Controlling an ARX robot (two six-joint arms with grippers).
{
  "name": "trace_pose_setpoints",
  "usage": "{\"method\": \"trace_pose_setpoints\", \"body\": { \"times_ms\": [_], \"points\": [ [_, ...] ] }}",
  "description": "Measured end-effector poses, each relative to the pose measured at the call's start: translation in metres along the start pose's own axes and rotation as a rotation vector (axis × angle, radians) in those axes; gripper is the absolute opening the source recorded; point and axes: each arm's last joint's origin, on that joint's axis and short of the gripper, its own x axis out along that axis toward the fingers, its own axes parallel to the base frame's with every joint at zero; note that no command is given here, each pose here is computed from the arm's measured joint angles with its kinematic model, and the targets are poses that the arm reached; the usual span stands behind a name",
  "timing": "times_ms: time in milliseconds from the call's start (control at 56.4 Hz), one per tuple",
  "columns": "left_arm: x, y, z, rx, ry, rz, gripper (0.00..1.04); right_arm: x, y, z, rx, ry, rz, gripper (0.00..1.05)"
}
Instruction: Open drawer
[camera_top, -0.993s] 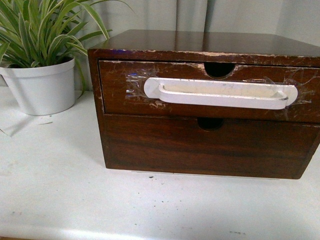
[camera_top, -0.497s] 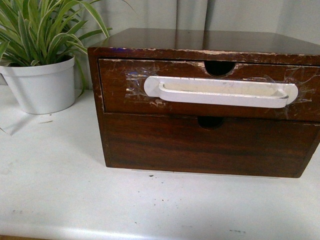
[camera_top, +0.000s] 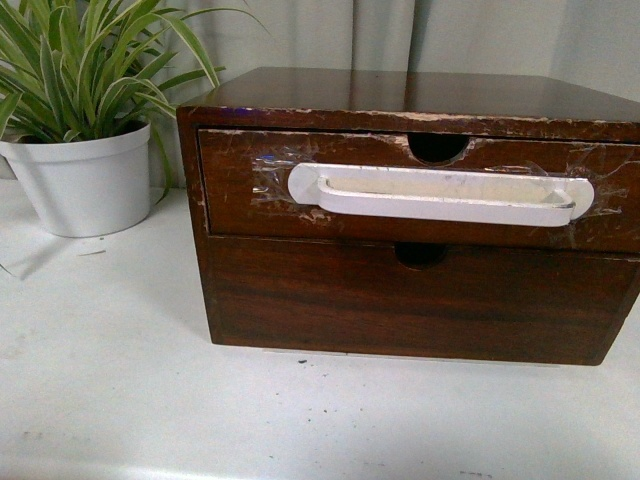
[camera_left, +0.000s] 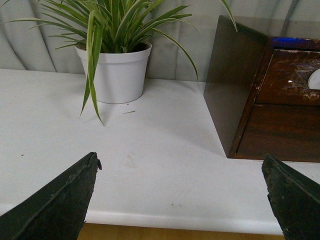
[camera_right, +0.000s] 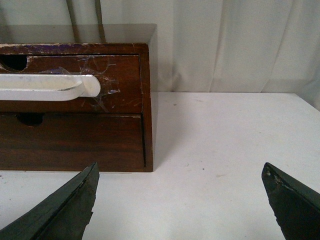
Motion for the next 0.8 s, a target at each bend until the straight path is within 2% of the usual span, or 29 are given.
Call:
{"method": "trace_pose_setpoints", "body": {
  "times_ms": [195, 302, 390, 514, 621, 798],
  "points": [
    [0.0, 0.0, 0.0, 0.0, 0.0, 0.001, 0.98, 0.0, 0.0, 0.0, 0.002, 0.006, 0.011, 0.96],
    [0.002, 0.0, 0.0, -0.054, 0.108, 0.195, 0.98, 0.002, 0.0, 0.001, 0.031, 0.084, 0.264, 0.96],
    [0.004, 0.0, 0.008, -0.057, 0.11, 0.177, 0.98, 0.004, 0.003, 0.011, 0.024, 0.112, 0.387, 0.96],
    [0.011, -0.002, 0.025, 0.028, 0.135, 0.001, 0.98, 0.013, 0.006, 0.034, -0.077, 0.143, 0.495, 0.96],
    [0.023, -0.008, 0.032, 0.242, 0.213, -0.279, 0.98, 0.029, 0.011, 0.053, -0.243, 0.206, 0.575, 0.96],
    [0.045, -0.016, 0.053, 0.486, 0.269, -0.573, 0.98, 0.054, 0.017, 0.078, -0.455, 0.236, 0.673, 0.96]
  ]
}}
